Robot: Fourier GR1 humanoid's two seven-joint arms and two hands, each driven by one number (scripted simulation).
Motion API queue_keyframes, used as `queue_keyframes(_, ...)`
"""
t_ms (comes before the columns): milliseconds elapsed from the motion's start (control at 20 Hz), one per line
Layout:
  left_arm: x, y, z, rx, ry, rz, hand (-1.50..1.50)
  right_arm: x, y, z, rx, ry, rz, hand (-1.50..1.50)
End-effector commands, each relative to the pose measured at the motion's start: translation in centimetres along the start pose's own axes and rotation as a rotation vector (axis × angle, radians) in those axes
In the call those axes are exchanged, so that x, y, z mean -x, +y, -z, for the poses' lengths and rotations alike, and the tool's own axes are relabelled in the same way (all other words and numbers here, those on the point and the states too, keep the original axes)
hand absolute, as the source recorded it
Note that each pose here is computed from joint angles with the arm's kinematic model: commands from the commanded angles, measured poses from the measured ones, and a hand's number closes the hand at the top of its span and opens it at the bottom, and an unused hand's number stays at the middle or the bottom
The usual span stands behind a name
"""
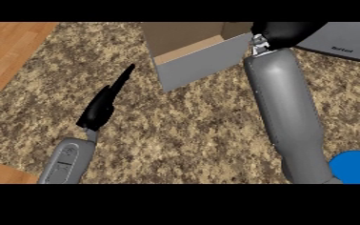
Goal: Pick the squash from the plate and place it in the cardboard box
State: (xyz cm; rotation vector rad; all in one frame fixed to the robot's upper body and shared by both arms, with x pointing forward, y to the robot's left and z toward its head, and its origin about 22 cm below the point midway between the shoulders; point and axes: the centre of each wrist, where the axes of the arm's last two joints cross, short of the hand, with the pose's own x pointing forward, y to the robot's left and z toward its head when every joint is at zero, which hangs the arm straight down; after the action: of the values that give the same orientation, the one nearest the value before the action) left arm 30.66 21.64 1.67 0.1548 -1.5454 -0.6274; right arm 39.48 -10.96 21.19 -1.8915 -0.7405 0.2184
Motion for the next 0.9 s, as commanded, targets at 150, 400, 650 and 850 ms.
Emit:
queue_keyframes(150, 0.3, -0.4, 0.2, -0.009, 0.022, -0.009, 0.00, -2.2, -1.0, 0.9, -0.067, 0.282, -0.164, 1.50)
queue_keyframes(400, -0.1, 0.6, 0.7, -0.029, 0.012, -0.007, 0.00, -1.3, 0.5, 3.5, -0.272, 0.359, -0.107, 1.50)
queue_keyframes(650, 0.8, 0.3, 0.5, -0.023, 0.012, -0.006, 0.00, -1.3, 2.1, 3.6, -0.415, 0.366, 0.004, -1.50)
queue_keyframes(850, 0.0, 0.2, 1.1, -0.032, 0.011, -0.005, 0.00, -3.0, -0.7, 2.2, -0.279, 0.313, 0.206, -1.50)
